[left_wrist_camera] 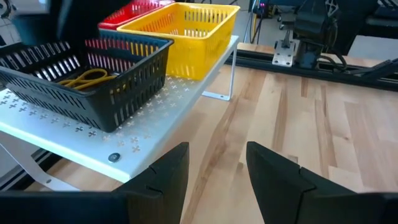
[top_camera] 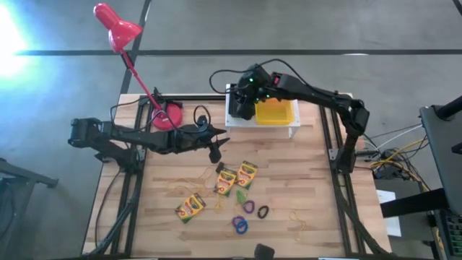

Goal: Pick & Place Office Desk Supplies
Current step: Put the black rubber band into the black bin on the shelf, then put the yellow crayon box into the yellow bin on the shelf

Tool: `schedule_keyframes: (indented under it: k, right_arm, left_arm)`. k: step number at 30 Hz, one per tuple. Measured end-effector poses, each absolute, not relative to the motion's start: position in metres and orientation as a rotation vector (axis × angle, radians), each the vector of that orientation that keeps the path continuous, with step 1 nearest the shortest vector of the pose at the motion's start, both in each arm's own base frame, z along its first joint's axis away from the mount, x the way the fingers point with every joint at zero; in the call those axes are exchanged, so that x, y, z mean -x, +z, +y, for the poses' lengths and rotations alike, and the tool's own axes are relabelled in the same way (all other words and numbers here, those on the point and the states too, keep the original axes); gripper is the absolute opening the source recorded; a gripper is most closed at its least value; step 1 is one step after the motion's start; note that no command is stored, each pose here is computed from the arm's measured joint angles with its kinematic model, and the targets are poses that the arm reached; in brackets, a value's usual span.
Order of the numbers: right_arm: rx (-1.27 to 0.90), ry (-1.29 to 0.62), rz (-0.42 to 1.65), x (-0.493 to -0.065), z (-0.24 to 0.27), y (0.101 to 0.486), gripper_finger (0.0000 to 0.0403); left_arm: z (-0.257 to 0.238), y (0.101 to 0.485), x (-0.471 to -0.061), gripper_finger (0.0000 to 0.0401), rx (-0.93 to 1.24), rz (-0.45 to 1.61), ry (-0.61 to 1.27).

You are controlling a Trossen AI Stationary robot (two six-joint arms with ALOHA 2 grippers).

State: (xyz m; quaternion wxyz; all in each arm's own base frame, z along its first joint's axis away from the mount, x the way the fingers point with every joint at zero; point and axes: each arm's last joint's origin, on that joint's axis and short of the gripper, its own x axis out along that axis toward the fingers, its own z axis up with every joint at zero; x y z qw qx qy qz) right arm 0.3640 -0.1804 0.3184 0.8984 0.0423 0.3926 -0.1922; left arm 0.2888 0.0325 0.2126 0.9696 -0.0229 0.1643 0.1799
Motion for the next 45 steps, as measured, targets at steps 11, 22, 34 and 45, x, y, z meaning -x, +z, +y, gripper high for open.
schedule_keyframes:
  k: [11, 22, 34, 45]
  right_arm:
    - [-0.116, -0.378, 0.842, -0.349, -0.165, 0.34, 0.0134]
    - [-0.054, -0.271, 0.773, -0.347, -0.114, 0.357, 0.0123]
    - [0.287, -0.558, 0.752, -0.328, 0.01, 0.307, 0.0087]
    - [0.012, -0.244, 0.638, -0.317, -0.097, 0.355, 0.0119]
  left_arm:
    - [0.032, 0.211, -0.288, 0.0163, 0.045, 0.352, 0.364]
    - [0.026, 0.211, -0.289, 0.0163, 0.001, 0.356, 0.335]
    - [0.004, 0.219, -0.293, 0.0163, -0.094, 0.281, 0.245]
    - [0.004, 0.217, -0.292, 0.0163, -0.091, 0.299, 0.238]
